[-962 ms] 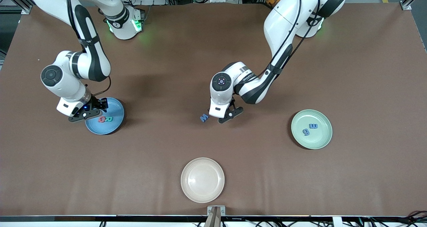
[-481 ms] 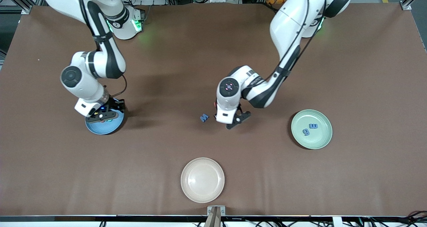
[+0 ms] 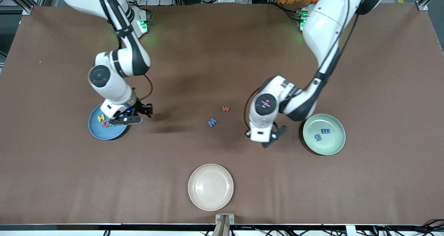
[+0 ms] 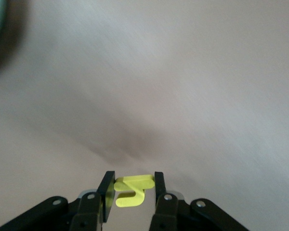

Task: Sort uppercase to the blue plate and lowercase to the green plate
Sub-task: 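Carry the 4 to the green plate while the right gripper lowers onto blue W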

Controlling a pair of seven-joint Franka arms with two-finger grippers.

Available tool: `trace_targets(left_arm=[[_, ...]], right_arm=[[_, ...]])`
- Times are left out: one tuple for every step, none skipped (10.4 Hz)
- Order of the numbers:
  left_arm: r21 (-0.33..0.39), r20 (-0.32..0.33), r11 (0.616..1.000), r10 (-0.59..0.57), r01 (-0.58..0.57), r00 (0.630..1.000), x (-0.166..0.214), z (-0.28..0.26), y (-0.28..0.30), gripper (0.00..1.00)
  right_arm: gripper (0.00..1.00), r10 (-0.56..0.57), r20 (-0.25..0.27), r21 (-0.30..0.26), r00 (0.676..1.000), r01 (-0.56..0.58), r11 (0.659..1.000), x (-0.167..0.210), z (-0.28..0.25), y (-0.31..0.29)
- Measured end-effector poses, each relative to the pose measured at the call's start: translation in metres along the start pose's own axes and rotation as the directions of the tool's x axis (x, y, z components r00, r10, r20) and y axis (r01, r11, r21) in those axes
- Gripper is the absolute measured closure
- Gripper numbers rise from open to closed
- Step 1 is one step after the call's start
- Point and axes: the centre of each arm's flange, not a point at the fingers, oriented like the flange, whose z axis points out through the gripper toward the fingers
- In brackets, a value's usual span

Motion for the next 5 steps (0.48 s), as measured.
trace_targets(left_arm=[[0.025, 0.009, 1.000, 0.011, -0.011, 1.000, 0.029, -0.004, -0.017, 0.63], [0.035, 0.015, 0.999, 0.023, -0.023, 1.000, 0.061, -0.010, -0.036, 0.63], [0.035, 0.018, 0.999, 0.037, -0.037, 0.999, 0.091, -0.015, -0.056, 0.63], [0.036, 0.022, 0.998, 0.054, -0.055, 0.998, 0.116, -0.019, -0.075, 0.63], [0.039, 0.028, 0.997, 0.067, -0.068, 0.997, 0.137, -0.020, -0.094, 0.63]], right_arm=[[0.39, 0.035, -0.005, 0.016, 0.999, -0.035, 0.999, -0.002, -0.003, -0.025], [0.39, 0.075, -0.007, 0.029, 0.997, -0.075, 0.997, -0.004, -0.004, -0.048], [0.36, 0.113, -0.008, 0.041, 0.994, -0.113, 0.993, -0.005, -0.003, -0.069], [0.36, 0.150, -0.008, 0.049, 0.989, -0.150, 0.988, -0.004, -0.001, -0.088], [0.35, 0.189, -0.008, 0.053, 0.982, -0.188, 0.981, -0.002, 0.003, -0.105]])
